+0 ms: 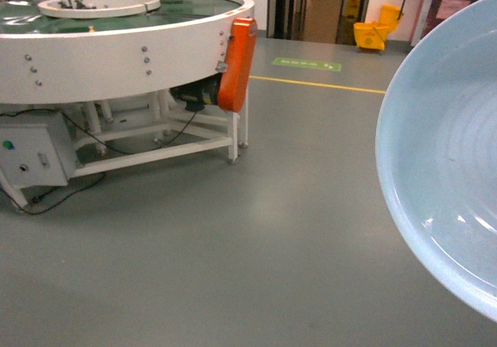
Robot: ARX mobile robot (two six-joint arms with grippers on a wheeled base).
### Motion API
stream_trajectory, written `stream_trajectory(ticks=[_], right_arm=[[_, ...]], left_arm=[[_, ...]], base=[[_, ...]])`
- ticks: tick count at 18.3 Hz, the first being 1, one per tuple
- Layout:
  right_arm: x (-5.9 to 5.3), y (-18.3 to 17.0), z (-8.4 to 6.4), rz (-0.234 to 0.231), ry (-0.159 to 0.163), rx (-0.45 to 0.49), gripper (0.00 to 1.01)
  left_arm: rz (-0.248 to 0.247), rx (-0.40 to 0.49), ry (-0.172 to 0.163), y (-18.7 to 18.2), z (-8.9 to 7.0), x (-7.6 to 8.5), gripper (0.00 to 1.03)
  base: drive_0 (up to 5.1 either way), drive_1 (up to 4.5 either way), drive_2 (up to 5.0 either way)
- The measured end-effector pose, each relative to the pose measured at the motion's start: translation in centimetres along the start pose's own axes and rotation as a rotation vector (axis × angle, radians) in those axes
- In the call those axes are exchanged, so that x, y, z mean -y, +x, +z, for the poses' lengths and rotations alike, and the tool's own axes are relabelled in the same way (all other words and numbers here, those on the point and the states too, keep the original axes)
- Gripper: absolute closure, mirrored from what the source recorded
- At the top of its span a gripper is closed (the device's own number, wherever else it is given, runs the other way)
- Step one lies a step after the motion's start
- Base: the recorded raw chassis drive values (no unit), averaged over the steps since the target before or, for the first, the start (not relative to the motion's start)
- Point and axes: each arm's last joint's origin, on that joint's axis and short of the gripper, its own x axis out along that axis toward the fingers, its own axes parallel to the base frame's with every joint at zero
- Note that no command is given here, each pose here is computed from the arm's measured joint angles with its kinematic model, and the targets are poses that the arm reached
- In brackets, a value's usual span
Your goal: Place blue tray on left shelf second layer neatly
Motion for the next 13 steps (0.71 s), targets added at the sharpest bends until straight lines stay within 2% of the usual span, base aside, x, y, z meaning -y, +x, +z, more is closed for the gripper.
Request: stream_trajectory(ticks=[5, 13], right_arm=[[0.0, -0.02, 0.02, 0.0, 0.0, 0.003, 0.99], [0.01, 0.0, -0.01, -0.003, 0.0, 0.0, 0.99]], left_arm=[[0.0, 0.002, 0.0, 0.0, 0.01, 0.0, 0.05], [-0.002, 0.0, 0.0, 0.0, 0.0, 0.01, 0.05]], base=[[2.8, -2.29, -5.4], [-1.6, -1.56, -1.6]])
